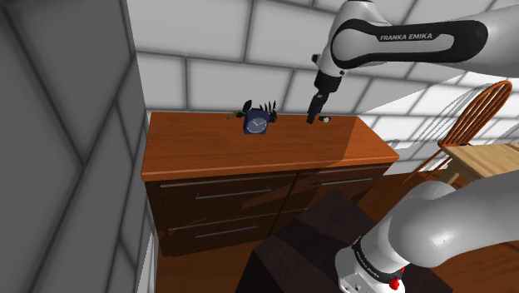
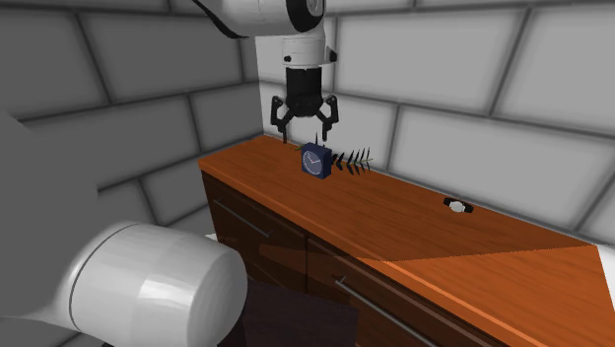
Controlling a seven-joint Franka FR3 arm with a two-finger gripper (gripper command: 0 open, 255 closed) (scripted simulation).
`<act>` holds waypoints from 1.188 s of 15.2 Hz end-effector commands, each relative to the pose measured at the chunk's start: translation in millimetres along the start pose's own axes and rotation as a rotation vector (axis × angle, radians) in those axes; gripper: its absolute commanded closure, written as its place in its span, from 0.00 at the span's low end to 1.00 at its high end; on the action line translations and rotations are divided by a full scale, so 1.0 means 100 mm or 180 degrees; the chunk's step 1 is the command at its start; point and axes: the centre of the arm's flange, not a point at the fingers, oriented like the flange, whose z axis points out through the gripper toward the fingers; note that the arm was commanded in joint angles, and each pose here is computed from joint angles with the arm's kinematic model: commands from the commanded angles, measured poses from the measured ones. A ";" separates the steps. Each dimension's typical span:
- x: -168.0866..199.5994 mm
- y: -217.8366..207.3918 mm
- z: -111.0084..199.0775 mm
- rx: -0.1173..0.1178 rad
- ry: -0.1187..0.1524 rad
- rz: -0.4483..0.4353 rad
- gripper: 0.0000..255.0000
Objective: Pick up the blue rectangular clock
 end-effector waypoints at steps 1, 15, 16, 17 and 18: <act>0.18 0.10 0.13 -0.0016 0.0024 -0.0189 0.00; 1.71 0.60 0.85 -0.0101 0.0166 -0.1441 0.00; 1.82 0.61 0.90 -0.0107 0.0176 -0.1530 0.00; 1.94 0.62 0.95 -0.0114 0.0186 -0.1620 0.00; 2.06 0.63 1.00 -0.0120 0.0196 -0.1709 0.00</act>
